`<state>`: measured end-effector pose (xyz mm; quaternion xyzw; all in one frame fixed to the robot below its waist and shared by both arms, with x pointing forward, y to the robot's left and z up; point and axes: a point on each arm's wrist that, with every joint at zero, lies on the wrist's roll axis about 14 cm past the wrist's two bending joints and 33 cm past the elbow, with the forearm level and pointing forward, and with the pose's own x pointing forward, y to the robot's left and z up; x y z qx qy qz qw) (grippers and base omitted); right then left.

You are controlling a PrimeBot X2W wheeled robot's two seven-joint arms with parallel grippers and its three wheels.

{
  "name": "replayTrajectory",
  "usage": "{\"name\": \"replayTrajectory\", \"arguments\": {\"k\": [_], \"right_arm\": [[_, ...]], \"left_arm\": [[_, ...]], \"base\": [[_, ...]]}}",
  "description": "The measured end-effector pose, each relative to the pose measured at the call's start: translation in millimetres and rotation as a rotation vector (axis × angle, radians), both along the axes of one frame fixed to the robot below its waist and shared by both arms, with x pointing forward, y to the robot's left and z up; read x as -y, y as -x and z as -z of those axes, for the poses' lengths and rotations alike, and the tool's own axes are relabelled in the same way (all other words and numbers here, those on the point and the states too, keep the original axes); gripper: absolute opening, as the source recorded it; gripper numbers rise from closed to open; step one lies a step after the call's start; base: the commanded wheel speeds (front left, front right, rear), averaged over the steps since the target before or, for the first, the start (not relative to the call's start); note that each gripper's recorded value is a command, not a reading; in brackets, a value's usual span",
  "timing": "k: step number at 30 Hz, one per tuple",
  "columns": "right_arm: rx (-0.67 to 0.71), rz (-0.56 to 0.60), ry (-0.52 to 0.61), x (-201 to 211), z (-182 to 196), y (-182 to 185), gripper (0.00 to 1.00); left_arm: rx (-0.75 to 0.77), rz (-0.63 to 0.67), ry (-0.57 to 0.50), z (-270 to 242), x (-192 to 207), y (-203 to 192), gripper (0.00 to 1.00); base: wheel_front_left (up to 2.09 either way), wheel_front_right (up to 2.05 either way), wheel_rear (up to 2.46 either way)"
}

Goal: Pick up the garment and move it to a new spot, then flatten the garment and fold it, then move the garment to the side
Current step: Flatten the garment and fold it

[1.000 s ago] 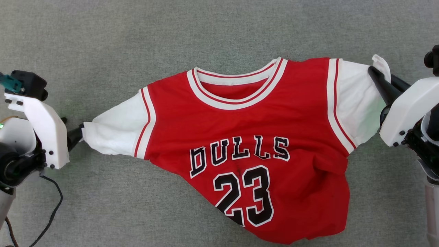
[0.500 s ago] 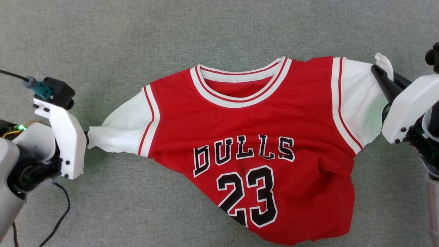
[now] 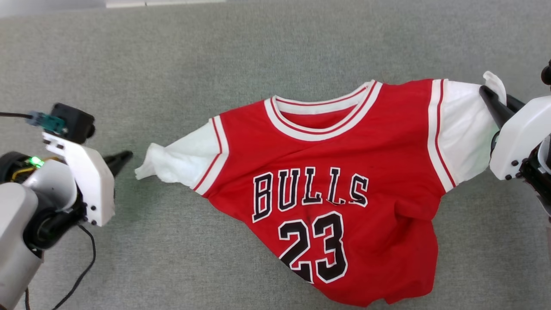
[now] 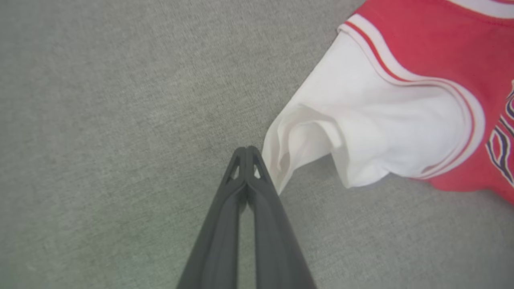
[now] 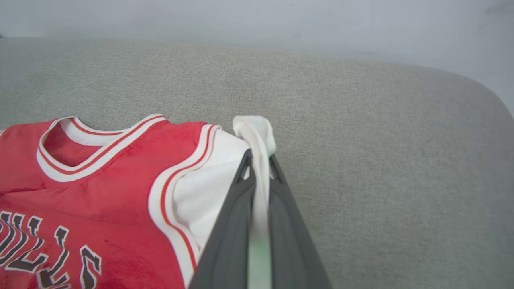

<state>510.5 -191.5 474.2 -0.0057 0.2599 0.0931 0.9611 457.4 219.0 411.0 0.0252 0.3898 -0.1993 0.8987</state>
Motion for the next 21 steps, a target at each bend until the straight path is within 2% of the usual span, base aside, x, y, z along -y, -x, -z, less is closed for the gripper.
{"name": "replayTrajectory", "arguments": {"k": [7,14,15,16,17,21], "right_arm": [[0.092,-0.003,0.022,6,-42,2,0.0],[0.107,-0.015,0.007,3,-59,12,0.0],[0.1,-0.018,0.007,2,-56,13,0.0],[0.091,-0.02,0.005,1,-53,14,0.0],[0.086,-0.022,0.003,0,-51,15,0.0],[0.08,-0.022,0.001,0,-48,17,0.0]], "left_arm": [[0.26,-0.027,0.023,-70,-7,-16,0.0],[0.386,-0.023,0.064,-107,3,-6,0.0],[0.388,-0.021,0.068,-107,5,-4,0.22],[0.389,-0.022,0.072,-106,7,-2,0.81],[0.386,-0.021,0.076,-105,9,0,1.0],[0.366,-0.023,0.076,-99,11,3,1.0]], "base": [[0.0,0.0,0.0],[0.0,0.0,0.0],[0.0,0.0,0.0],[0.0,0.0,0.0],[0.0,0.0,0.0],[0.0,0.0,0.0]]}}
